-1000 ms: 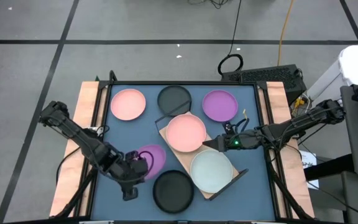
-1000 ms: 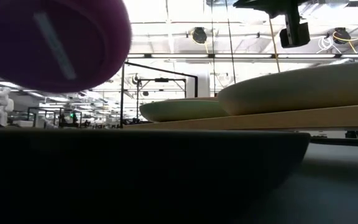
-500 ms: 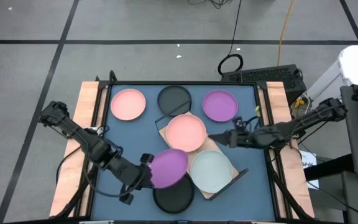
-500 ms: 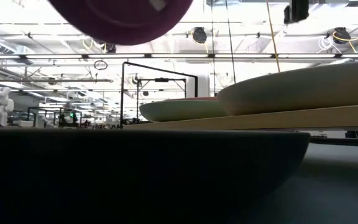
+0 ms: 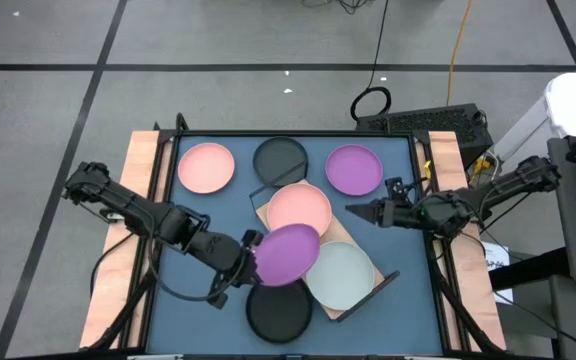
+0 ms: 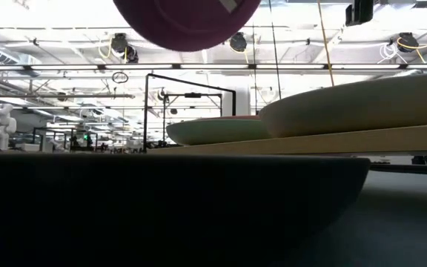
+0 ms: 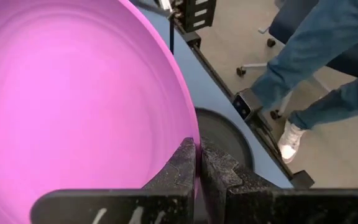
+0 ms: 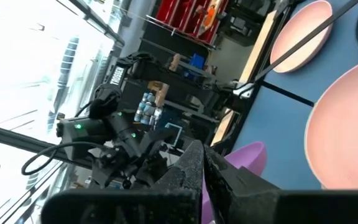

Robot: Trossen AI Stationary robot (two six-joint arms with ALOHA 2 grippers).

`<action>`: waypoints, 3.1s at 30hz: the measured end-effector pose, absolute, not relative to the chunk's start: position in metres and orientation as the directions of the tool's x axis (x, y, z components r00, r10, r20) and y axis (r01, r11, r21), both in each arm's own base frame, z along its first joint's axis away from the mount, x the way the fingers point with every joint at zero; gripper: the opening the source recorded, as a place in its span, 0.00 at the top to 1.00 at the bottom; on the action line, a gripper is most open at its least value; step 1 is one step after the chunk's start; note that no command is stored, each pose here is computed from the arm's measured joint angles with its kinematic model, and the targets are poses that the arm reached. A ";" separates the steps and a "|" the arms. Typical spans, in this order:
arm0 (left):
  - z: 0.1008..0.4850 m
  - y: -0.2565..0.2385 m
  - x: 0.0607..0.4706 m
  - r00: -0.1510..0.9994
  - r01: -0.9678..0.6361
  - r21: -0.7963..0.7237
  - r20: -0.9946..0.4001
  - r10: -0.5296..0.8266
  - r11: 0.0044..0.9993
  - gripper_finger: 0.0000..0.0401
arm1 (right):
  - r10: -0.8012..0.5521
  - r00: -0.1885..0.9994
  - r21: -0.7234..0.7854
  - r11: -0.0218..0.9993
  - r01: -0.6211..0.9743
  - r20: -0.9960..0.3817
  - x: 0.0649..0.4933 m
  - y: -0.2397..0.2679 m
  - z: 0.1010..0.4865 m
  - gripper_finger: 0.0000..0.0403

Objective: Place and stack plates onto a shelf
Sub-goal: Stack the left purple plate on top of the light blue plate on the shelf

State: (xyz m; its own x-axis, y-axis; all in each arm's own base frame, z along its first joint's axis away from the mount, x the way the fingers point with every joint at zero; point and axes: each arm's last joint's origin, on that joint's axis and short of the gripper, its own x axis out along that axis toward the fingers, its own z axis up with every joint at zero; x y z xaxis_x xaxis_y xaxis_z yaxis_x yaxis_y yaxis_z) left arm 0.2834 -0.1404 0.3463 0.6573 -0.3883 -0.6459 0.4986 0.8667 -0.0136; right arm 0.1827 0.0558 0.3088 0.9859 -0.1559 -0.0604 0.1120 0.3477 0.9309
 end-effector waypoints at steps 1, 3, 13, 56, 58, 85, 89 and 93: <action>0.347 -0.140 0.284 0.659 0.507 -0.004 -0.643 -0.391 0.862 0.98 | -0.156 0.986 0.931 0.348 0.113 -0.062 0.183 0.056 0.309 1.00; 0.347 -0.139 0.285 0.663 0.517 0.011 -0.637 -0.392 0.856 0.98 | -0.156 0.986 0.931 0.348 0.112 -0.061 0.183 0.056 0.309 1.00; 0.334 -0.140 0.308 0.690 0.543 0.083 -0.611 -0.387 0.836 0.98 | -0.153 0.983 0.920 0.361 0.152 -0.103 0.182 0.056 0.304 1.00; 0.258 -0.149 0.390 0.723 0.630 0.294 -0.561 -0.404 0.719 0.95 | -0.097 0.993 0.868 0.486 0.100 -0.059 0.173 0.050 0.313 1.00; 0.253 -0.150 0.391 0.722 0.629 0.318 -0.576 -0.382 0.710 0.95 | -0.097 0.994 0.869 0.485 0.097 -0.057 0.173 0.050 0.313 1.00; 0.220 -0.155 0.400 0.724 0.625 0.466 -0.646 -0.241 0.626 0.95 | -0.101 0.993 0.862 0.497 0.098 -0.055 0.173 0.050 0.314 1.00; 0.216 -0.153 0.397 0.690 0.643 0.446 -0.690 -0.219 0.623 0.95 | -0.101 0.993 0.862 0.497 0.098 -0.055 0.173 0.050 0.314 1.00; 0.214 -0.153 0.395 0.674 0.654 0.436 -0.708 -0.213 0.618 0.95 | -0.101 0.993 0.864 0.495 0.098 -0.055 0.173 0.050 0.314 1.00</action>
